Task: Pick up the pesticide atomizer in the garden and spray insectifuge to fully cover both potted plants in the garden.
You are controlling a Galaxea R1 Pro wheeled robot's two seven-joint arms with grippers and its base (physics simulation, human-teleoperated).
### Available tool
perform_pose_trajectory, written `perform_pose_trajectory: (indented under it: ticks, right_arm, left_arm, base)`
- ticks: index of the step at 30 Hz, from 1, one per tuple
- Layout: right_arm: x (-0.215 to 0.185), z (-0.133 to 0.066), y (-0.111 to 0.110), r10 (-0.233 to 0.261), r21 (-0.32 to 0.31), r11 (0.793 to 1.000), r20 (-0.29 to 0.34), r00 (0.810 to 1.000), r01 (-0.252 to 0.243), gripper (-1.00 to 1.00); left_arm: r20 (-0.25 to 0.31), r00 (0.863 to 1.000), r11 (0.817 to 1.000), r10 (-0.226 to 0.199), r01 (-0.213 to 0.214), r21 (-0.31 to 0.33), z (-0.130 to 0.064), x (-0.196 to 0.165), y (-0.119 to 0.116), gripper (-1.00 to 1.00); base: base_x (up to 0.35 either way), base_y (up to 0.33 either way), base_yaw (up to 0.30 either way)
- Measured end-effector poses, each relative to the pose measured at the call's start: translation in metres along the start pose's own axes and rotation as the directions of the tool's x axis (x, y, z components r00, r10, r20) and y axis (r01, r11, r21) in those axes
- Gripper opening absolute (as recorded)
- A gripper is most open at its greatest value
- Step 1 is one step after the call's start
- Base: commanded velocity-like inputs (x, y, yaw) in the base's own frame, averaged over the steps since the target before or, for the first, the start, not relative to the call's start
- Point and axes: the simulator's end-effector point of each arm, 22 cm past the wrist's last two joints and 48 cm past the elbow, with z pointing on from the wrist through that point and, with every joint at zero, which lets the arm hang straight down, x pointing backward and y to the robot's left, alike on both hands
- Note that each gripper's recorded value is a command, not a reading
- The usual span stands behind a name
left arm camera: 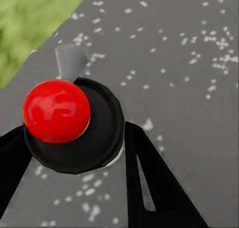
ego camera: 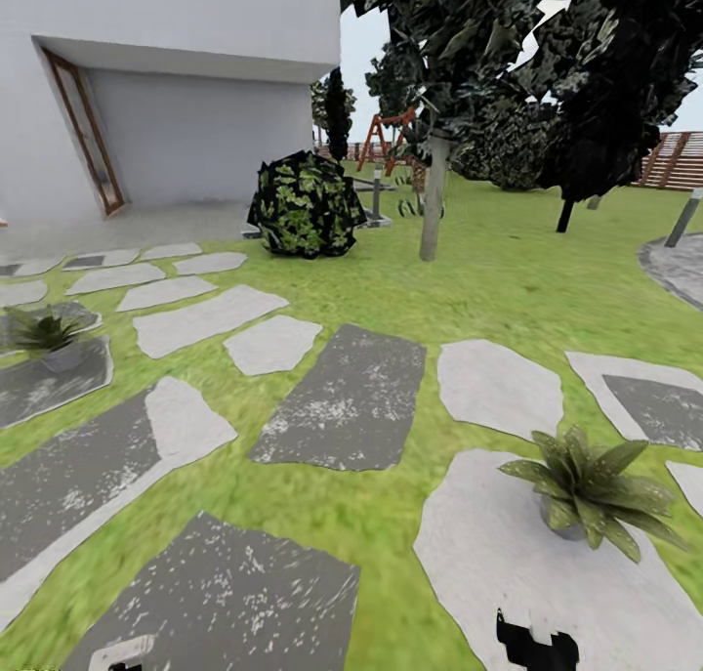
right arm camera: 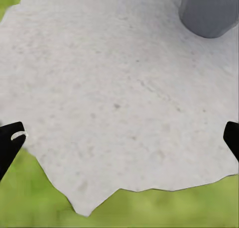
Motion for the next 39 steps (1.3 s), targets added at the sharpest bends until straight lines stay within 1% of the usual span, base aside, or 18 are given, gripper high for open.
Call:
perform_pose_trajectory:
  ticks: [39]
  right_arm:
    - [0.0082,0.0007,0.0006,-0.004,0.0,1.0,-0.016,1.0,0.004,1.0]
  left_arm:
    - [-0.017,1.0,1.0,0.004,-0.004,-0.003,0.0011,0.008,0.0011,-1.0]
  base:
    - [0.272,0.235,0.27]
